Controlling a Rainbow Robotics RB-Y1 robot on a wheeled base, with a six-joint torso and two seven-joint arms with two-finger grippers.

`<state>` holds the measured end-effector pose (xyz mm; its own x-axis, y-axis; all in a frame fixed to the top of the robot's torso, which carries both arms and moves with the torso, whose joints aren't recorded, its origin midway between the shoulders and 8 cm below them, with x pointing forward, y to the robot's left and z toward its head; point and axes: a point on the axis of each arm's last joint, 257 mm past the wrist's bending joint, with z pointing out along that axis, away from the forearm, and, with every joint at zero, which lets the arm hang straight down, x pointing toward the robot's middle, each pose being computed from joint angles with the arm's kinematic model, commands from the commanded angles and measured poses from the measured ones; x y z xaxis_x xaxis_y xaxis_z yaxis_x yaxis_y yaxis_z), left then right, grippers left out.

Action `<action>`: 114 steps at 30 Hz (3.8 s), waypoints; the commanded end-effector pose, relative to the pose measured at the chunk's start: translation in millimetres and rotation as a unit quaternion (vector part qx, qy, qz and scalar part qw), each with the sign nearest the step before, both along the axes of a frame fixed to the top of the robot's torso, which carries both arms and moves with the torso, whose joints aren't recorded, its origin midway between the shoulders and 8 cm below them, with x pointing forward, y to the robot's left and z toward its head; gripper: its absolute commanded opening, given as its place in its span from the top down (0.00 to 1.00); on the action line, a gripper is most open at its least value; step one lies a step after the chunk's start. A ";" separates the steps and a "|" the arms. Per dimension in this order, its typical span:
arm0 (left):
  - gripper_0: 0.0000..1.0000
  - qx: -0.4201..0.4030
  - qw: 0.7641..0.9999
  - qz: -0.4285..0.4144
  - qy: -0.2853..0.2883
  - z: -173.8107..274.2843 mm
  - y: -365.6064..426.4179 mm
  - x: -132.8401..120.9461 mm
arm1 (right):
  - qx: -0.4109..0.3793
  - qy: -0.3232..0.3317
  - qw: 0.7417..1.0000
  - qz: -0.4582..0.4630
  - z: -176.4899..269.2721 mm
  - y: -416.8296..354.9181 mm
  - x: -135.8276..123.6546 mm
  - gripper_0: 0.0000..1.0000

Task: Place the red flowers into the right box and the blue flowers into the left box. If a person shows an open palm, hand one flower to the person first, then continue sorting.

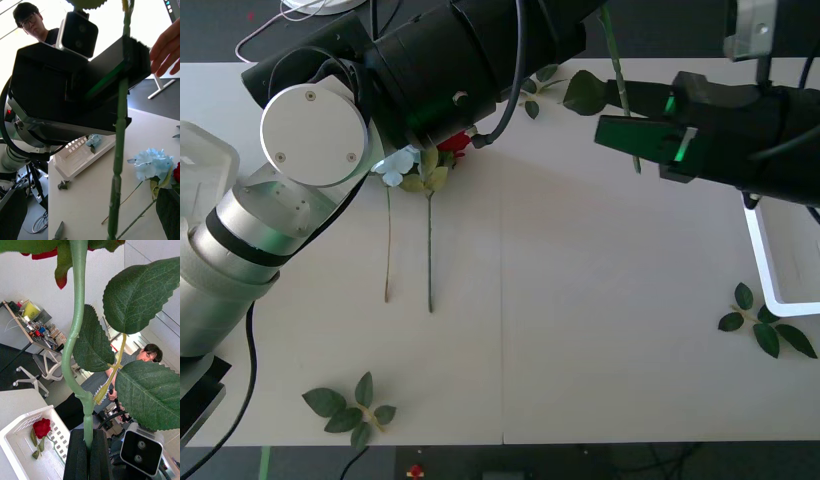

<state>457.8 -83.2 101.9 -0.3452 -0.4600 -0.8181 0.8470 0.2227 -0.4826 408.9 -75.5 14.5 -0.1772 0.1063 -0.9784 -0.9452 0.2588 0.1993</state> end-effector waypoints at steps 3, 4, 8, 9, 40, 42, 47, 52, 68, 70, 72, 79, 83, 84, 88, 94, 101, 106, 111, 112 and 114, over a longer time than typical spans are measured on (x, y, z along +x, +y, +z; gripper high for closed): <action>1.00 -0.013 0.999 -0.026 -0.042 32.3 -18.2 -29.0 | 0.007 -0.026 1.000 0.008 17.6 19.3 1.4 0.86; 1.00 -0.013 0.999 -0.026 -0.042 32.3 -18.2 -29.0 | 0.008 -0.024 1.000 0.008 17.8 19.6 1.3 1.00; 1.00 -0.013 0.999 -0.026 -0.042 32.3 -18.2 -29.0 | 0.009 -0.023 1.000 0.008 18.0 19.5 1.6 1.00; 1.00 -0.013 0.999 -0.026 -0.042 32.3 -18.2 -29.0 | 0.008 -0.023 1.000 0.008 17.8 19.6 1.3 1.00; 0.00 -0.013 0.999 -0.026 -0.042 32.3 -18.2 -29.0 | 0.024 -0.024 0.999 0.015 24.3 24.4 -1.6 1.00; 0.00 -0.013 0.999 -0.026 -0.042 32.3 -18.2 -29.0 | 0.024 -0.024 0.999 0.015 24.3 24.4 -1.6 1.00; 0.00 -0.013 0.999 -0.026 -0.042 32.3 -18.2 -29.0 | 0.025 -0.024 0.999 0.015 24.5 24.4 -1.8 1.00; 0.00 -0.013 0.999 -0.026 -0.042 32.3 -18.2 -29.0 | 0.027 -0.024 0.999 0.014 25.6 24.1 -1.1 1.00; 0.00 -0.013 0.999 -0.026 -0.042 32.3 -18.2 -29.0 | 0.071 -0.064 0.991 -0.091 67.7 7.5 61.9 1.00; 0.00 -0.013 0.999 -0.026 -0.042 32.3 -18.2 -29.0 | 0.077 -0.074 0.988 -0.109 75.3 5.2 76.3 1.00; 0.00 -0.013 0.999 -0.026 -0.042 32.3 -18.2 -29.0 | 0.078 -0.087 0.984 -0.132 80.1 2.9 91.1 1.00; 0.00 -0.013 0.999 -0.026 -0.042 32.3 -18.2 -29.0 | 0.066 -0.138 0.966 -0.208 89.9 4.5 141.0 1.00; 0.00 -0.013 0.999 -0.026 -0.042 32.3 -18.2 -29.0 | 0.056 -0.167 0.954 -0.242 96.4 9.6 163.1 1.00; 0.00 -0.013 0.999 -0.026 -0.042 32.3 -18.2 -29.0 | 0.052 -0.175 0.950 -0.253 97.4 11.3 169.7 1.00; 0.00 -0.013 0.999 -0.026 -0.042 32.3 -18.2 -29.0 | 0.040 -0.194 0.940 -0.280 99.2 14.5 186.1 1.00; 0.00 -0.013 0.999 -0.026 -0.042 32.3 -18.2 -29.0 | 0.014 -0.223 0.924 -0.311 99.5 21.1 205.2 1.00; 0.00 -0.013 0.999 -0.026 -0.042 32.3 -18.2 -29.0 | -0.017 -0.248 0.909 -0.334 97.7 27.5 221.8 1.00; 0.00 -0.013 0.999 -0.026 -0.042 32.3 -18.2 -29.0 | -0.015 -0.249 0.908 -0.337 96.5 33.1 223.5 1.00; 0.00 -0.013 0.999 -0.026 -0.042 32.3 -18.2 -29.0 | -0.011 -0.245 0.911 -0.333 95.9 35.7 222.3 1.00; 0.00 -0.013 0.999 -0.026 -0.042 32.3 -18.2 -29.0 | -0.010 -0.244 0.911 -0.332 96.2 35.3 222.2 1.00; 0.00 -0.013 0.999 -0.026 -0.042 32.3 -18.2 -29.0 | -0.009 -0.242 0.912 -0.330 95.2 37.4 221.4 0.79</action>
